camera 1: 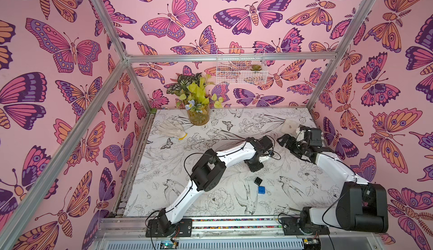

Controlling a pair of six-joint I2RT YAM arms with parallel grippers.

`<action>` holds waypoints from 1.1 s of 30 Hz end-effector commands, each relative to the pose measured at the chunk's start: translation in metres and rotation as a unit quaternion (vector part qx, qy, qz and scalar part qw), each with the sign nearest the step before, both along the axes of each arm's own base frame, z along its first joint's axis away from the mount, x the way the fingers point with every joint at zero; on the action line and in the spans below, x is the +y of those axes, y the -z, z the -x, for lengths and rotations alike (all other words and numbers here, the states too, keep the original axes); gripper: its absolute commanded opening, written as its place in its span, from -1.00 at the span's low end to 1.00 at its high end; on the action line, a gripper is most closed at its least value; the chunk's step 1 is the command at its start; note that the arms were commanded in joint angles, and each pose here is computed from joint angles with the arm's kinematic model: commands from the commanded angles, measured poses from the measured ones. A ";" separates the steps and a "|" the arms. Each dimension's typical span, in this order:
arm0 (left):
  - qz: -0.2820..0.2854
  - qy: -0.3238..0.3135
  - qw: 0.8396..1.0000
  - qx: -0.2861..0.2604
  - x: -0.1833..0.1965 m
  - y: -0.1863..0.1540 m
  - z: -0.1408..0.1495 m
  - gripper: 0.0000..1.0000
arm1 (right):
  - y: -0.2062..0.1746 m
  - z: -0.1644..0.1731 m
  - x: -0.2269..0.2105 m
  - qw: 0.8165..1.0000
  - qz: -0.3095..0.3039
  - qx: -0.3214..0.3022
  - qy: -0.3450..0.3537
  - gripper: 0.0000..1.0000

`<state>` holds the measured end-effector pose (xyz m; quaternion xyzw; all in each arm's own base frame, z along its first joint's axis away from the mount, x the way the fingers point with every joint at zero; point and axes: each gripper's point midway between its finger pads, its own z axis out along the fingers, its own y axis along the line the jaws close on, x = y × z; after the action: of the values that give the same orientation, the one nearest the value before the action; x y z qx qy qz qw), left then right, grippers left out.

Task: Assemble the letter v with lego
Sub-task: Pick up the lego brick from the center of the board.

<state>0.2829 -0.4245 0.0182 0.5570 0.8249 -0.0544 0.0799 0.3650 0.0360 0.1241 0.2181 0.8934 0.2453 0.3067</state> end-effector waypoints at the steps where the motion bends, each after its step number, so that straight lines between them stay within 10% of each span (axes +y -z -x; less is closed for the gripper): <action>1: -0.051 -0.024 0.998 0.037 0.024 0.034 0.014 -0.23 | -0.002 0.002 0.003 1.000 -0.002 -0.004 -0.006 0.98; 17: -0.055 -0.040 0.997 0.038 0.029 0.036 0.018 -0.50 | -0.002 0.002 0.015 1.000 -0.009 -0.006 -0.029 0.98; 33: -0.009 -0.073 0.997 0.004 0.103 -0.059 -0.003 -0.51 | -0.001 -0.006 0.084 0.989 0.000 0.008 -0.149 0.98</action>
<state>0.2836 -0.3394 0.0499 0.4960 0.8648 -0.0489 0.0609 0.3700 0.1073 0.1209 0.1100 0.9163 0.2744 0.2703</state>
